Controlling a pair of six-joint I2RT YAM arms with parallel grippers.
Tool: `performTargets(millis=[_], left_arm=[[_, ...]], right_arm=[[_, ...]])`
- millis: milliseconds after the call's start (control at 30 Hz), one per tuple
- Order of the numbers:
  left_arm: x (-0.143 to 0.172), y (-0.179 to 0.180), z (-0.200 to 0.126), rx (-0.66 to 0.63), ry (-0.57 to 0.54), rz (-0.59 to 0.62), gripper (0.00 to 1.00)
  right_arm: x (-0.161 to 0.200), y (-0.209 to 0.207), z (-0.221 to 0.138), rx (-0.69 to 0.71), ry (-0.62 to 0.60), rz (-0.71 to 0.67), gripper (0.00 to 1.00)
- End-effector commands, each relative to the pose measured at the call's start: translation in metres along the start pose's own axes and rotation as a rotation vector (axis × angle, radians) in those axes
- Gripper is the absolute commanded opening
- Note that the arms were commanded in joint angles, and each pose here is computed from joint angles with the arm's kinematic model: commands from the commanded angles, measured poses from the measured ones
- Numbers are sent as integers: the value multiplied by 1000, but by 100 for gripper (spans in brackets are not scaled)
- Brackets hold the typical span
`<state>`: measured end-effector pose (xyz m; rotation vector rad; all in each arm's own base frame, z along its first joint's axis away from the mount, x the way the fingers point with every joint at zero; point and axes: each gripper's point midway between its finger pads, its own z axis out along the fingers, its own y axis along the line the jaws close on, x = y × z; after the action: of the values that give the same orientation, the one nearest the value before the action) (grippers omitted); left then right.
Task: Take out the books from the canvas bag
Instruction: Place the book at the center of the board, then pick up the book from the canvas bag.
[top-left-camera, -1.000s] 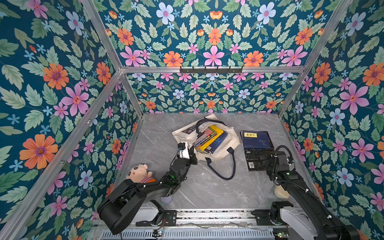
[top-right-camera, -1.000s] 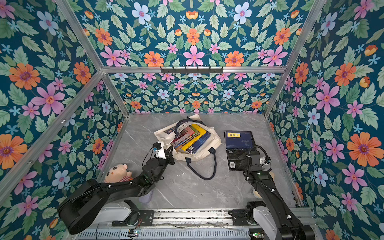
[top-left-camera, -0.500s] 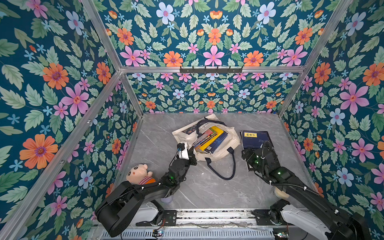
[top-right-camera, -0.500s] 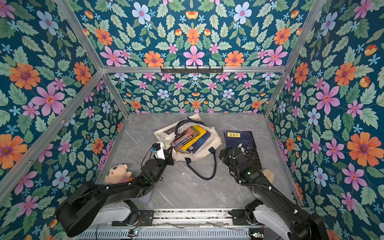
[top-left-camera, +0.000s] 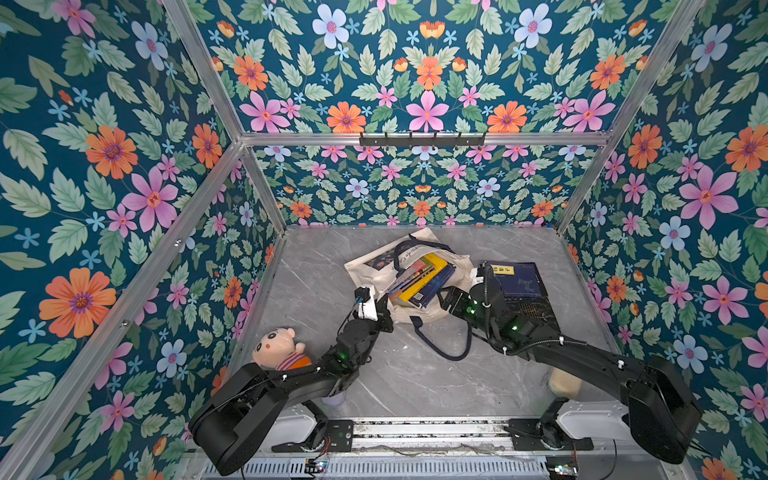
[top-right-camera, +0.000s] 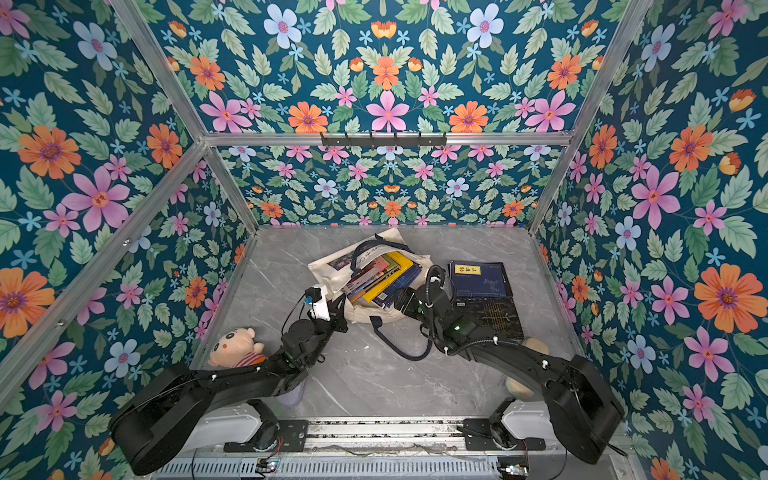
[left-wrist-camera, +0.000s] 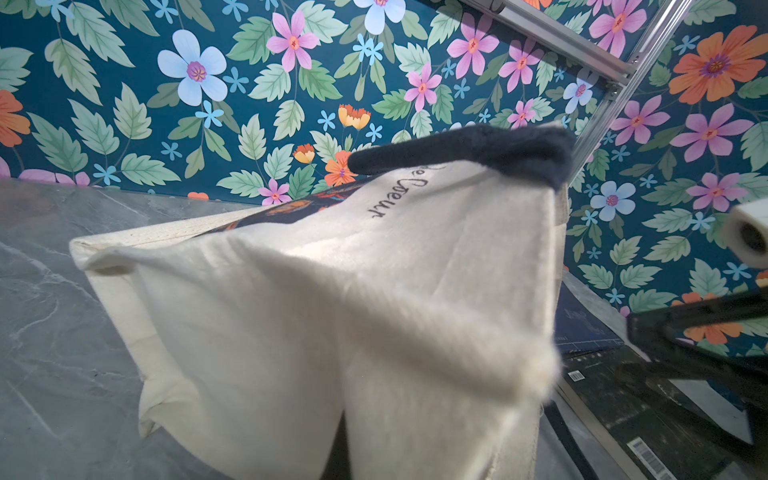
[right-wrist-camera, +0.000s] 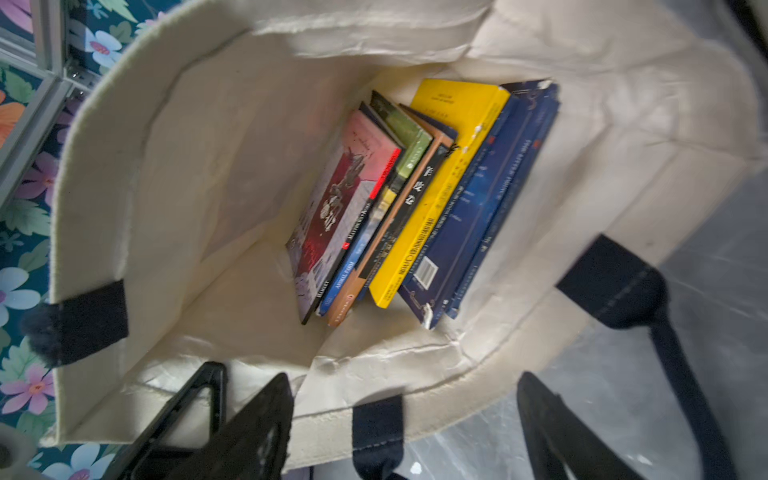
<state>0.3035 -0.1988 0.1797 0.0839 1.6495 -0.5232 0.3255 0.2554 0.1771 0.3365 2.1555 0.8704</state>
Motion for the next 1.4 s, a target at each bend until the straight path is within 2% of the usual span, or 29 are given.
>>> performTargets(millis=[0, 100, 333, 400, 667, 1367], left_arm=[[-18, -8, -3, 42, -68, -17, 0], [-21, -8, -5, 42, -78, -18, 0], [-21, -8, -6, 47, -86, -23, 0], [-22, -8, -7, 48, -87, -21, 0], [-23, -8, -7, 51, -92, -22, 0], [-24, -8, -8, 49, -94, -20, 0]], right_arm=[[-4, 23, 15, -79, -10, 9, 79], [0, 32, 33, -93, 14, 10, 75], [3, 51, 70, -108, 59, 24, 73], [13, 43, 88, -76, 89, 32, 70], [19, 42, 118, -61, 97, 76, 59], [12, 41, 152, 17, 50, 56, 46]])
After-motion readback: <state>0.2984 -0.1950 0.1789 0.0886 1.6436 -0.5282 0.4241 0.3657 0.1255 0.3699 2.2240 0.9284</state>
